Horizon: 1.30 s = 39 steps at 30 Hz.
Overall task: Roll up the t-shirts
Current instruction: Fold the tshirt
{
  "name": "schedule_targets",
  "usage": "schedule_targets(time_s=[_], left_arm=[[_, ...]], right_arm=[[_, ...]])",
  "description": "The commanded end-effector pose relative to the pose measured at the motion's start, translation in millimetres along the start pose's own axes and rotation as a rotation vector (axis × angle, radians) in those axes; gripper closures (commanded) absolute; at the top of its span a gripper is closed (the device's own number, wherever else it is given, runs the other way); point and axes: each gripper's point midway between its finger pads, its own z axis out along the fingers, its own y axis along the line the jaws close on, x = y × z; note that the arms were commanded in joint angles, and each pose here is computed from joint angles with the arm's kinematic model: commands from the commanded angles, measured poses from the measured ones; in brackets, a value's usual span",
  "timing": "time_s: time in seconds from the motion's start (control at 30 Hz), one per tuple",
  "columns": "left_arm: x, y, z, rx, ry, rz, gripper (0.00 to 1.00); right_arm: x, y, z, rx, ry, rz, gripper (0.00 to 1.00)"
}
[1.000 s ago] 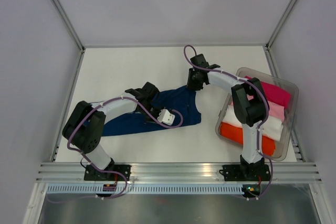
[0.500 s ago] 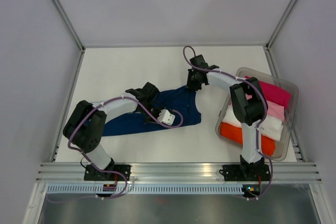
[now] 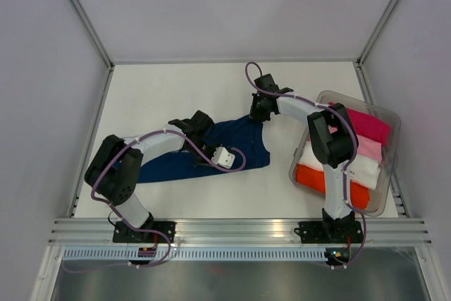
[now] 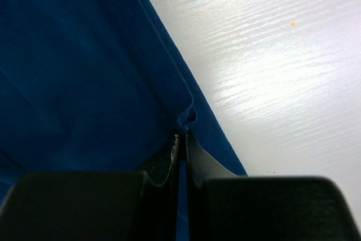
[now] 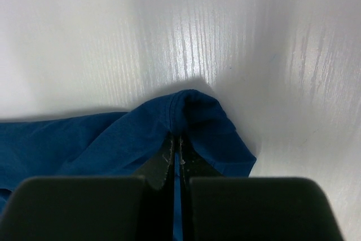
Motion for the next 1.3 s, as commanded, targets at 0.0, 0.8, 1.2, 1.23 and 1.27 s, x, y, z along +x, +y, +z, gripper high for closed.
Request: schedule_targets(time_s=[0.0, 0.8, 1.2, 1.23, 1.27], left_arm=[[-7, 7, -2, -0.008, -0.029, 0.005, 0.92], [2, -3, 3, 0.017, -0.010, 0.016, 0.93], [1, 6, -2, -0.013, 0.022, 0.007, 0.66], [-4, 8, -5, -0.023, 0.011, -0.012, 0.63], [-6, 10, -6, -0.031, 0.004, -0.020, 0.57]], right_arm=[[-28, 16, -8, -0.037, -0.082, -0.015, 1.00], [-48, 15, 4, -0.011, -0.135, 0.035, 1.00], [-42, 15, 3, -0.018, -0.100, -0.008, 0.83], [-45, 16, -5, -0.019, -0.114, -0.025, 0.80], [-47, 16, -9, -0.019, -0.121, -0.035, 0.77]])
